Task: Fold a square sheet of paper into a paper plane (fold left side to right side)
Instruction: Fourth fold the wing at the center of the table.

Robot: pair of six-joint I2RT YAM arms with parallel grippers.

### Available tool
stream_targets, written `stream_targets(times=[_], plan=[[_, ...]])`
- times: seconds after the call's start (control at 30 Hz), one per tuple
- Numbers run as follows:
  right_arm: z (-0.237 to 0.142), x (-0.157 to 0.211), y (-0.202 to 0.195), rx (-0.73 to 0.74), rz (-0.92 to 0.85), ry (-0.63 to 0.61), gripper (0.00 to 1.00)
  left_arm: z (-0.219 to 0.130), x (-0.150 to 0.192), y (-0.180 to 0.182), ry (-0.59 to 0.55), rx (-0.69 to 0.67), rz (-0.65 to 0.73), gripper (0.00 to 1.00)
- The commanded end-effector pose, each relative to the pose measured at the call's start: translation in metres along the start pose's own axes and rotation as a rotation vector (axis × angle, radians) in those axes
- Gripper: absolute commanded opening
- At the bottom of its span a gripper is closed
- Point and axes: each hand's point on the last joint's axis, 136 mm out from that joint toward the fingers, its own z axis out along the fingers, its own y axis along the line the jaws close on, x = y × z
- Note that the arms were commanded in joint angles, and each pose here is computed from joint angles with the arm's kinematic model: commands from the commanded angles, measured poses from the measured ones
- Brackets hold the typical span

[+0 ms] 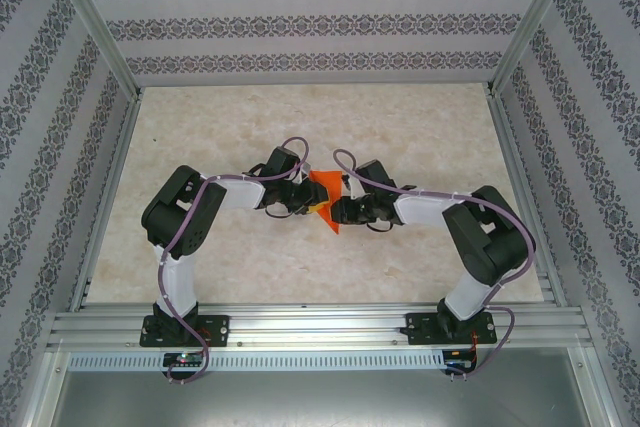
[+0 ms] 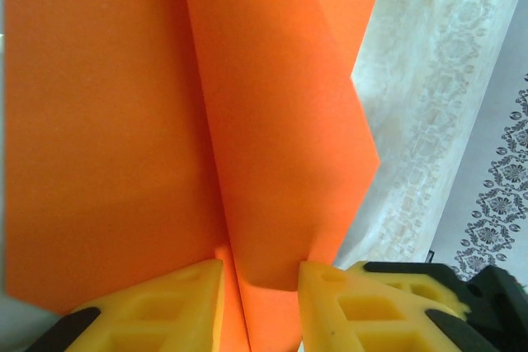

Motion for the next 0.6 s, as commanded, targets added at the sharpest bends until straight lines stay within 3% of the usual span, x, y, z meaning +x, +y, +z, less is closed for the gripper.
stream_targets(times=[0.0, 0.23, 0.57], plan=[[-0.020, -0.016, 0.008, -0.051, -0.003, -0.074, 0.27, 0.009, 0.006, 0.022, 0.015, -0.080, -0.013, 0.31], [-0.042, -0.058, 0.014, -0.168, 0.068, -0.176, 0.33, 0.008, 0.006, 0.022, 0.011, -0.080, -0.011, 0.31], [-0.020, -0.094, 0.011, -0.207, 0.124, -0.160, 0.33, 0.007, 0.007, 0.024, 0.012, -0.084, -0.011, 0.31]])
